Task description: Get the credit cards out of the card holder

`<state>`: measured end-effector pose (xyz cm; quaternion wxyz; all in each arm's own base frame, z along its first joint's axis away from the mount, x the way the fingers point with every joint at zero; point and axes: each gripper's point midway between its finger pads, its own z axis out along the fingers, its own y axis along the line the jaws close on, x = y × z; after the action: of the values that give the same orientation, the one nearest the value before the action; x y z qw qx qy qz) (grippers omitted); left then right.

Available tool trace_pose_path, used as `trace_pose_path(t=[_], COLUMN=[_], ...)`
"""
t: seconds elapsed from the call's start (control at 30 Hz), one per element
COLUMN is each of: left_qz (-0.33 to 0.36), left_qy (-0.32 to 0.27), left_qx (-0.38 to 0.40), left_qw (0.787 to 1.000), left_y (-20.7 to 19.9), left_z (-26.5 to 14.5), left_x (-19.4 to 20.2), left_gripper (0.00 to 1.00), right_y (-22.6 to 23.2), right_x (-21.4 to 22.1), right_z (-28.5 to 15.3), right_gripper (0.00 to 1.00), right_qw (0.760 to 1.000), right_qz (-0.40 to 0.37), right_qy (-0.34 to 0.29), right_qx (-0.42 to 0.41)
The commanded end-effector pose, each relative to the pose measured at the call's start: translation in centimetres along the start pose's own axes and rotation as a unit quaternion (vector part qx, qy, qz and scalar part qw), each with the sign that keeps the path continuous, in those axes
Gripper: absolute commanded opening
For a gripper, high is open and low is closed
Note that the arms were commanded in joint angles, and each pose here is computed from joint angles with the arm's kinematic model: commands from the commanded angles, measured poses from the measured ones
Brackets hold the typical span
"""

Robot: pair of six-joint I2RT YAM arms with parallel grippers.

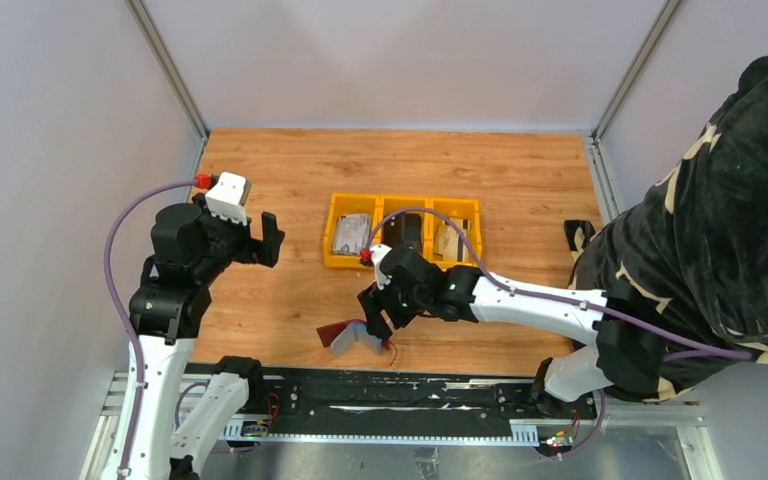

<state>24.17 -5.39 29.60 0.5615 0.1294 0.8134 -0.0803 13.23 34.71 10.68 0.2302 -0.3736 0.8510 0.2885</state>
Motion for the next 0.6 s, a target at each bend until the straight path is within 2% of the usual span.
trace_pose_path(t=[0.0,0.23,0.4,0.57], left_qz=[0.016,-0.002,-0.004,0.008], left_qy=[0.003,0.036,0.06,0.05], left_qx=[-0.019,-0.025,-0.023,-0.026], left_qw=[1.0,0.999,0.998,0.998], left_y=[1.1,2.2,3.0,4.5], left_z=[0.6,3.5,6.0,8.8], left_x=[0.2,2.0,4.6,7.7], left_gripper=[1.0,1.0,1.0,1.0], right_y=[-3.3,-8.9,-16.0,-22.1], right_x=[-2.1,-4.9,-4.0,-1.5], right_z=[-3.9,-11.3,-16.3,-18.5], right_gripper=[0.76,0.81,0.84,0.85], right_qw=[0.995,0.966,0.92,0.873], right_qz=[-0.001,0.028,0.093,0.147], right_qy=[-0.037,-0.149,-0.204,-0.231], right_qx=[0.096,0.21,0.32,0.404])
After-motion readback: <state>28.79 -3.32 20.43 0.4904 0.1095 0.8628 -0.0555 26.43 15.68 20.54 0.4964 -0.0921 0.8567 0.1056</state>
